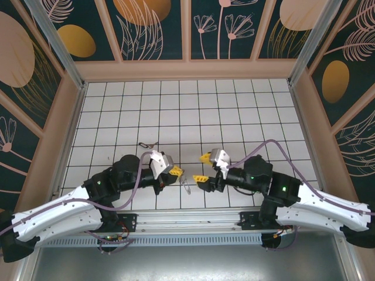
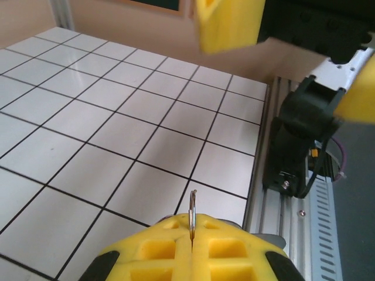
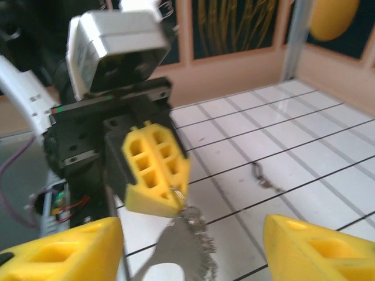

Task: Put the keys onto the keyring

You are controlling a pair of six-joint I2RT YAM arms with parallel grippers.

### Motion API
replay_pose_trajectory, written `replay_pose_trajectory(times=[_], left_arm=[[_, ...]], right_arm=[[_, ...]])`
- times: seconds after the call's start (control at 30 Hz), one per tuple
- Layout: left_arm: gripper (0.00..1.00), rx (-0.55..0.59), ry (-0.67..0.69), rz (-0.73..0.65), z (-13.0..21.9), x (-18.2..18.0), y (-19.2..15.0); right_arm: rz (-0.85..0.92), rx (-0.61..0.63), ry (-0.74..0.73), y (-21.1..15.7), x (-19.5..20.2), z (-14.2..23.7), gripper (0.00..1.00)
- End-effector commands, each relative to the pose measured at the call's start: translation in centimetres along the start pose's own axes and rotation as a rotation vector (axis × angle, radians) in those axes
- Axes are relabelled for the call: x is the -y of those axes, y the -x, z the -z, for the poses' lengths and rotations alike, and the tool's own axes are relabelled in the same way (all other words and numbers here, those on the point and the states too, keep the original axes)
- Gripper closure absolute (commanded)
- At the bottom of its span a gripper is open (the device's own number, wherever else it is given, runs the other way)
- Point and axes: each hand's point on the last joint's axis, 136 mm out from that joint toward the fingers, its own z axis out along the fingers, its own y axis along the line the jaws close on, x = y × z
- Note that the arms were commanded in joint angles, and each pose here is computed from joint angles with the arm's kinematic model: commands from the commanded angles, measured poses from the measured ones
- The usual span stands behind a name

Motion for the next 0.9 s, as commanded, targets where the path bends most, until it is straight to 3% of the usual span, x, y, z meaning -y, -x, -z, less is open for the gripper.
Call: replay_pose_trajectory(times=[0.0,0.23,0.43,0.67,0.87], left_arm=[[1.00,0.104,0.108,0.054,1.0,-1.7,2.2],[1.00,0.144,0.435,0.098,4.0,-6.8,2.5],[1.00,0.205,0.633,0.124,7.0,-9.6,3.8],[1.00,0.271,0.638,0.173,7.6,-9.7,4.5],[1.00,0.292,0.559,0.278,6.5,-9.1,2.2]], right_arm=[[-0.062,0.024,-0.136,0.3,3.5,-0.1,0.34],[-0.274,-0.079,-0.285,-2.5,11.0,-3.6,0.34],[-0.333,-0.186,-0.262,-5.5,13.7,-8.5,0.35],[-0.380,-0.290,-0.138,-9.3,16.4,-15.2,0.37],[-0.368,-0.367,0.002,-10.8,16.9,-22.2,0.37]])
